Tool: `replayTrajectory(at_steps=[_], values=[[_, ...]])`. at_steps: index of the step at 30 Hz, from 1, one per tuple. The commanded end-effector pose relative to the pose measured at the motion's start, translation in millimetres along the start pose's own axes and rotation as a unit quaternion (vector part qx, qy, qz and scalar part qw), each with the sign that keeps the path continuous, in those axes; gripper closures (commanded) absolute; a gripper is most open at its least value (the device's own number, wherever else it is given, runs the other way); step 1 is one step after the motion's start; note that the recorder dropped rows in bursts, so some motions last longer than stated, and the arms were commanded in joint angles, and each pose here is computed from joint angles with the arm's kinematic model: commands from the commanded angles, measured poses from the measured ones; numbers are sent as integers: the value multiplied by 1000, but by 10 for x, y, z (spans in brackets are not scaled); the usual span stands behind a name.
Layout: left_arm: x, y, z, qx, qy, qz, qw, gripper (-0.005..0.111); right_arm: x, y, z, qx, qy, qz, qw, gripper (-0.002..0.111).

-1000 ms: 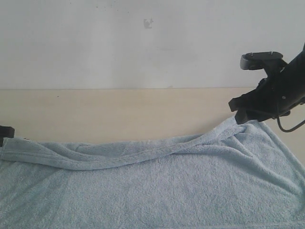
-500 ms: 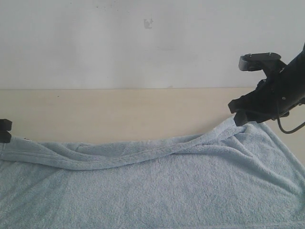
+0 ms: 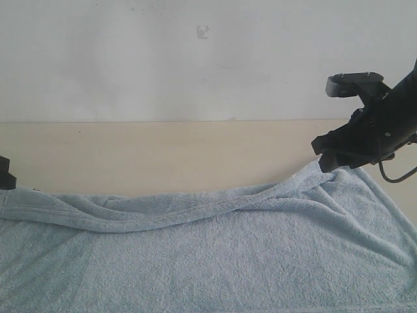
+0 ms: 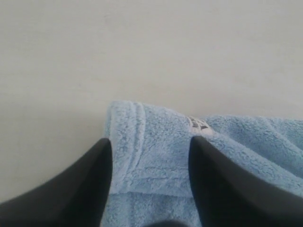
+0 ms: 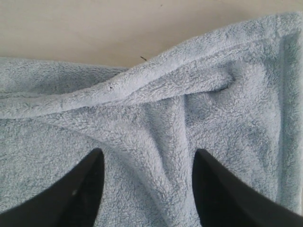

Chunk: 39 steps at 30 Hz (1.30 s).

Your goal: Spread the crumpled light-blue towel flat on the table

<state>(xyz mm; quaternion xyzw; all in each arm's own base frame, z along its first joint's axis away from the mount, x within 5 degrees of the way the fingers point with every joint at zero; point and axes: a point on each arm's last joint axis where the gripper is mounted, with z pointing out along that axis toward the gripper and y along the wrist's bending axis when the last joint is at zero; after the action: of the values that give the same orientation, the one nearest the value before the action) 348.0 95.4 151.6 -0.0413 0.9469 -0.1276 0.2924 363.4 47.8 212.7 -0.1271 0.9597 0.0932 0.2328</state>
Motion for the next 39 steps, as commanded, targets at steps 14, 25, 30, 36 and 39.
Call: replayTrajectory(at_steps=[14, 25, 30, 36, 39], values=[[159, 99, 236, -4, 10, -22, 1000, 59, -14, 3, -12, -3, -2, -6, 1000, 54], [157, 58, 235, 18, 9, -13, 1000, 77, -15, 3, -12, -3, -3, -6, 1000, 54], [152, 42, 234, 27, 7, -23, 999, 89, -15, 3, -12, -3, -3, -6, 1000, 54], [54, -36, 142, 53, -26, -60, 996, 100, -17, 2, -12, -2, -4, -6, 1000, 54], [-135, -113, -31, 68, -73, -66, 993, 100, -25, -2, -13, 0, -8, -6, 1000, 54]])
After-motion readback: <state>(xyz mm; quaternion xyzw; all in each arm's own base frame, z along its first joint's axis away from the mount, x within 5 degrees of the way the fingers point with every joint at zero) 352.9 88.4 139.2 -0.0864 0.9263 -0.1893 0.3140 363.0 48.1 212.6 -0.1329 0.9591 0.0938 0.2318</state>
